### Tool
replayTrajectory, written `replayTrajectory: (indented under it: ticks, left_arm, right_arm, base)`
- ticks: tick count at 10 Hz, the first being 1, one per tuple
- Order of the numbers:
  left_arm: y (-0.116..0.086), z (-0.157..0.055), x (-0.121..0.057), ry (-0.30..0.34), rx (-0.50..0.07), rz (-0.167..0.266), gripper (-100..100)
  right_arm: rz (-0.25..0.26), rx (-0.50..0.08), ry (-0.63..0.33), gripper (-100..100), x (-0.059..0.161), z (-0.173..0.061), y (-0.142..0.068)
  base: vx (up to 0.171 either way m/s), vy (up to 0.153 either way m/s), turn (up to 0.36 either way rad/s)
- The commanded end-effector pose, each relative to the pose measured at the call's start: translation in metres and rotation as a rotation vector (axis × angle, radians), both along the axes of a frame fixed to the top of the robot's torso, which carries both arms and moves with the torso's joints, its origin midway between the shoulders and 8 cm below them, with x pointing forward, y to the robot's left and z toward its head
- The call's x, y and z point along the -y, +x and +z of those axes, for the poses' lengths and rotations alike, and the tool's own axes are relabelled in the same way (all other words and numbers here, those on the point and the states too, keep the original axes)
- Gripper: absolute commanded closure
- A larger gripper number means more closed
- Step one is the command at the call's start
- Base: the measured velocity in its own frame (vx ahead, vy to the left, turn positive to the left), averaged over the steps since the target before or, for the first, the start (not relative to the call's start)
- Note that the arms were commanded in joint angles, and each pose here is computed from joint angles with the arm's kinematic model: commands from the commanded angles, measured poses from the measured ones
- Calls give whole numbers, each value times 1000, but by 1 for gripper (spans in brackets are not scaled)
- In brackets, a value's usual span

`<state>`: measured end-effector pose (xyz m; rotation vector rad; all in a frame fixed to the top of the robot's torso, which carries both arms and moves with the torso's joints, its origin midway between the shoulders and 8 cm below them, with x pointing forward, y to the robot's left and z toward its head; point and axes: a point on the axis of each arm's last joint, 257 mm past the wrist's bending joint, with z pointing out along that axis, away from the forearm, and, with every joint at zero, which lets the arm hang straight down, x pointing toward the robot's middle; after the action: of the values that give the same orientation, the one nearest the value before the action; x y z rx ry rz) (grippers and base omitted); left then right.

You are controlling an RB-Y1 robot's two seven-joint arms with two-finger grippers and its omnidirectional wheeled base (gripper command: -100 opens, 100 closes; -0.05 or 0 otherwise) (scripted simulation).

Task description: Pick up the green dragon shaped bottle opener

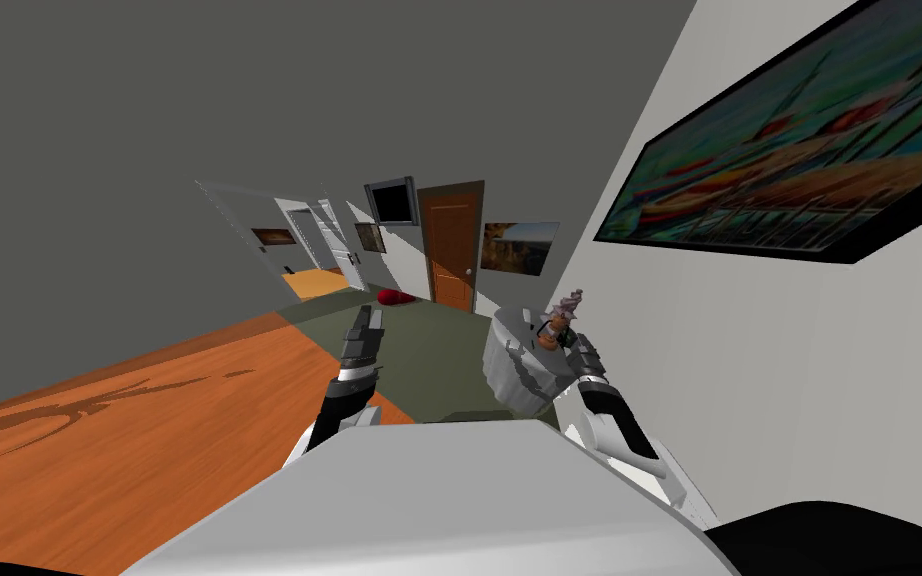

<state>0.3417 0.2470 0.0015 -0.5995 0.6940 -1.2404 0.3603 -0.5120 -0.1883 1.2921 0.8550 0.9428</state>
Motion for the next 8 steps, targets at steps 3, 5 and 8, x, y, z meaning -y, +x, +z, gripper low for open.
replayTrajectory:
  ticks: [3,5,8]
  left_arm:
    - [0,0,0,0,0,0,0]
    - [0,0,0,0,0,0,0]
    - [0,0,0,0,0,0,0]
  right_arm:
    - [-126,-83,133,-100,62,-42,-27]
    - [-193,-124,201,-100,90,-62,-44]
    - [-264,-172,283,-100,116,-87,-63]
  base:
    - [22,94,109]
    - [44,85,79]
    - [31,28,55]
